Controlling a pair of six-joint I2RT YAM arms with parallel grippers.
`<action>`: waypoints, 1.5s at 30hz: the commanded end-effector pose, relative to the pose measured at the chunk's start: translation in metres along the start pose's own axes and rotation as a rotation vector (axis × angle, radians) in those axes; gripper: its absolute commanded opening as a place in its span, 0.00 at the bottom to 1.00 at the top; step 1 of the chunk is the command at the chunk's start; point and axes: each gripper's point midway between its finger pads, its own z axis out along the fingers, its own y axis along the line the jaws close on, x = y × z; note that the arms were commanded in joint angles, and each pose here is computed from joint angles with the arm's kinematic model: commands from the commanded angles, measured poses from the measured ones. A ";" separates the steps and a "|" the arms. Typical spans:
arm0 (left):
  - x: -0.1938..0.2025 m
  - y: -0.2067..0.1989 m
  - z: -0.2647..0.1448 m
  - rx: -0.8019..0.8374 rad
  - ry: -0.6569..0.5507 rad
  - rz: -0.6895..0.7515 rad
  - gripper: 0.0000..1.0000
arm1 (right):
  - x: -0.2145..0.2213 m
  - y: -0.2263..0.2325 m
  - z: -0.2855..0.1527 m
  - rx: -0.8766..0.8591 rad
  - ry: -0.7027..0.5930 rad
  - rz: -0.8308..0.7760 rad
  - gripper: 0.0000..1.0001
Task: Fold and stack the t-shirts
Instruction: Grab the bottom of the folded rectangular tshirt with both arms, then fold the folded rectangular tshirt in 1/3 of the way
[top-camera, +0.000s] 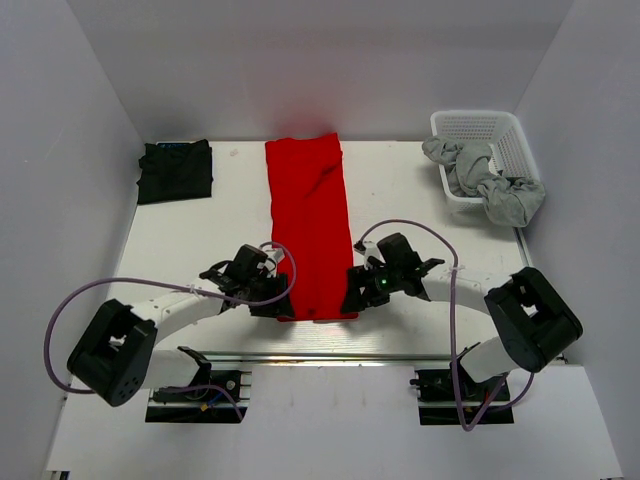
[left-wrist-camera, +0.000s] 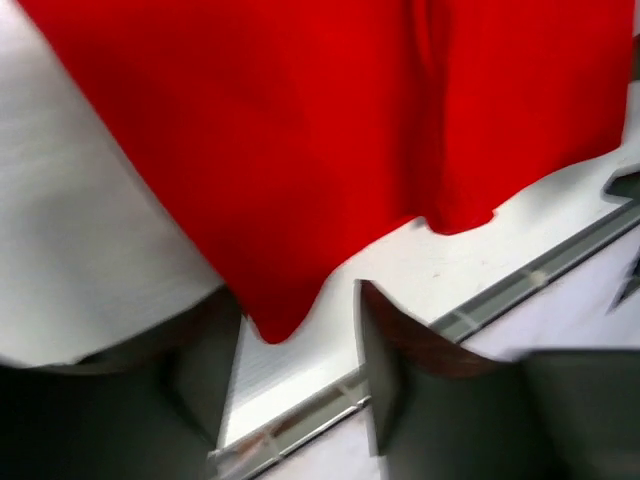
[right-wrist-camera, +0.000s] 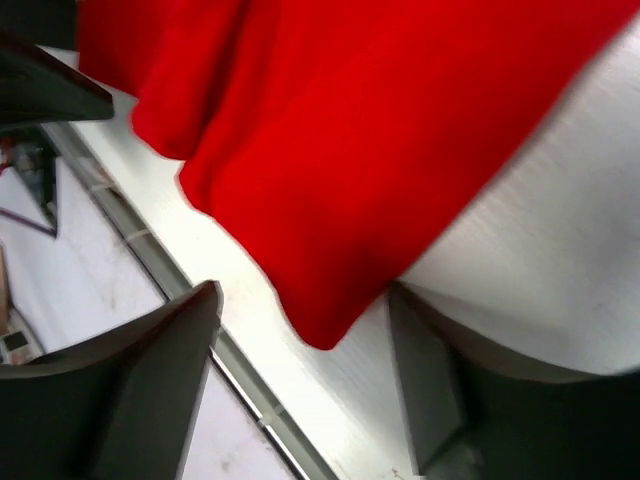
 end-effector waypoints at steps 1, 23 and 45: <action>0.014 0.016 0.007 -0.068 0.058 0.028 0.55 | 0.011 -0.012 0.004 0.037 0.035 0.035 0.70; -0.024 -0.029 -0.024 0.105 -0.138 0.100 0.00 | -0.025 0.007 -0.017 0.045 -0.088 -0.049 0.00; -0.204 -0.014 -0.051 -0.232 -0.478 -0.022 0.00 | -0.201 -0.026 -0.036 0.323 -0.354 0.053 0.00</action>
